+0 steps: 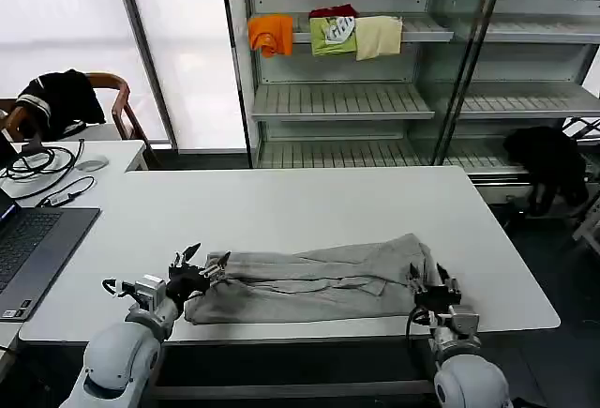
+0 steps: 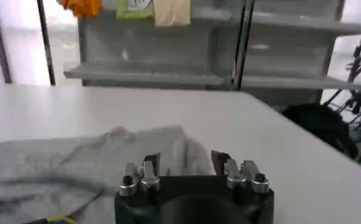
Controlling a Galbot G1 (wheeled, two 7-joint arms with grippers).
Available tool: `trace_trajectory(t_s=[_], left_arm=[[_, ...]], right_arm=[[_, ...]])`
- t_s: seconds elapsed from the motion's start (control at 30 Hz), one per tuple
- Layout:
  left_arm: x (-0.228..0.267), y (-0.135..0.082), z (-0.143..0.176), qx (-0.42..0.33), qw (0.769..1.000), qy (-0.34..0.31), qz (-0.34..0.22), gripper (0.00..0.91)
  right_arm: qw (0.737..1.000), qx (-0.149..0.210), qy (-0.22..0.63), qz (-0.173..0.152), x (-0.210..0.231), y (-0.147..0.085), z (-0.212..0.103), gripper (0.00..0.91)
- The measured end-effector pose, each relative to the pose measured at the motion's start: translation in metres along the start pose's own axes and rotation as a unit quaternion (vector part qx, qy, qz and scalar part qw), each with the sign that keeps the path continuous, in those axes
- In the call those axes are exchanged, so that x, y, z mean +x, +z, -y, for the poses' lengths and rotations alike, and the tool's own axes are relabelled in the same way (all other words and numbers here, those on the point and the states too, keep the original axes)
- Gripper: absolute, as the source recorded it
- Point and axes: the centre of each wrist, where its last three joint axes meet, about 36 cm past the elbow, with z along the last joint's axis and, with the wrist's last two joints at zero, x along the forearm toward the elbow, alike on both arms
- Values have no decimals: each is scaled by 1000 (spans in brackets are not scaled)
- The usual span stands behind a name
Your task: Fold and organize the clothes.
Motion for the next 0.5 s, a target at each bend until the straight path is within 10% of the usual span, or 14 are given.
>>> trace_trajectory(t_s=[0.5], left_arm=[[-3, 24, 22, 81, 996, -37, -17, 907]], right_arm=[[999, -7, 20, 40, 7, -27, 20, 907]])
